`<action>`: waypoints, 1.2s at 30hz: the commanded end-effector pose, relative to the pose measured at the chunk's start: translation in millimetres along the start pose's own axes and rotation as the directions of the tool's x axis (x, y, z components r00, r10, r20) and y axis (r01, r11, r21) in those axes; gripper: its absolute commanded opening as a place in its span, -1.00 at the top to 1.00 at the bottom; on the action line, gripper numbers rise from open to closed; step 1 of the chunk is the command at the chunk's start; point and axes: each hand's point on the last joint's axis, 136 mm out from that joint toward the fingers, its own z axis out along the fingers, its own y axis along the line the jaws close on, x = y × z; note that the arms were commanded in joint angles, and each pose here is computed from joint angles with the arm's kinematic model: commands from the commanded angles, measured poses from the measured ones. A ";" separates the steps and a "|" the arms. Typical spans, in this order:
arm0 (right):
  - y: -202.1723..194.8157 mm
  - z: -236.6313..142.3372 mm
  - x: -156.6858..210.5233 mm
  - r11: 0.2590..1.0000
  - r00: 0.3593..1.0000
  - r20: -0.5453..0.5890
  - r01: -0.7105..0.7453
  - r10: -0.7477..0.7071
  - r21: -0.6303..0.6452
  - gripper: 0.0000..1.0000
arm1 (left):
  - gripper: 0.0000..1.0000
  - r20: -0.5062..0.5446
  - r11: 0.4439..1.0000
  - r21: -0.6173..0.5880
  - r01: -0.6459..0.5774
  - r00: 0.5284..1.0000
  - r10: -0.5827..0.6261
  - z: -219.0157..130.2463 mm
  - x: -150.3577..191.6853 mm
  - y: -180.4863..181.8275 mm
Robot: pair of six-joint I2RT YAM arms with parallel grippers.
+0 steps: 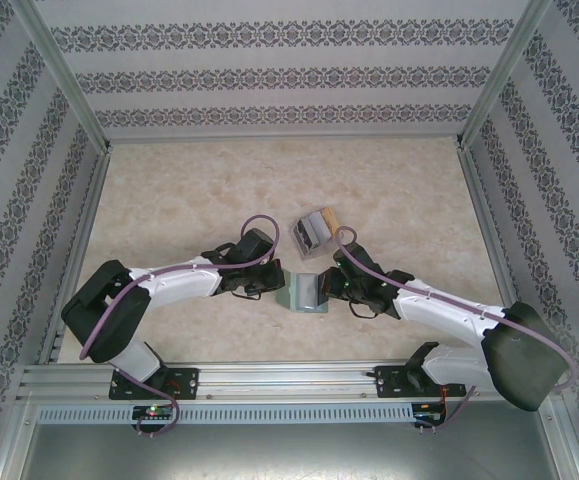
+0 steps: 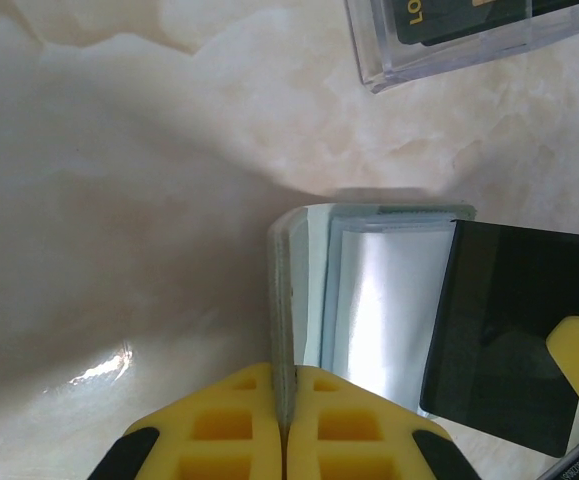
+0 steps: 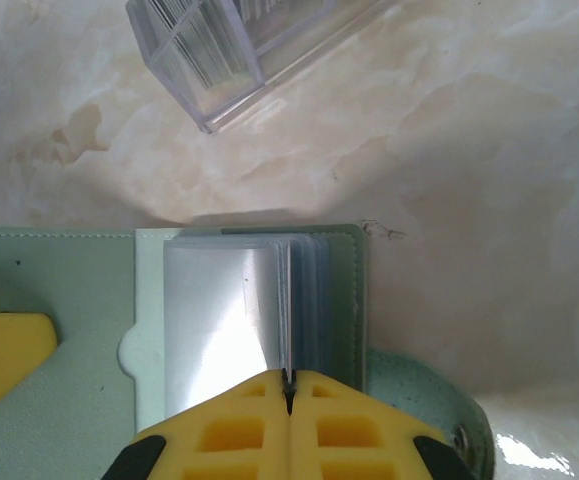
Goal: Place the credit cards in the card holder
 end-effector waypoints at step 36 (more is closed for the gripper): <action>48.4 -34.6 -22.6 0.976 0.994 0.107 0.000 0.024 -0.219 1.00 | 1.00 -0.016 0.990 -0.022 0.141 0.990 -0.141 26.1 2.7 39.9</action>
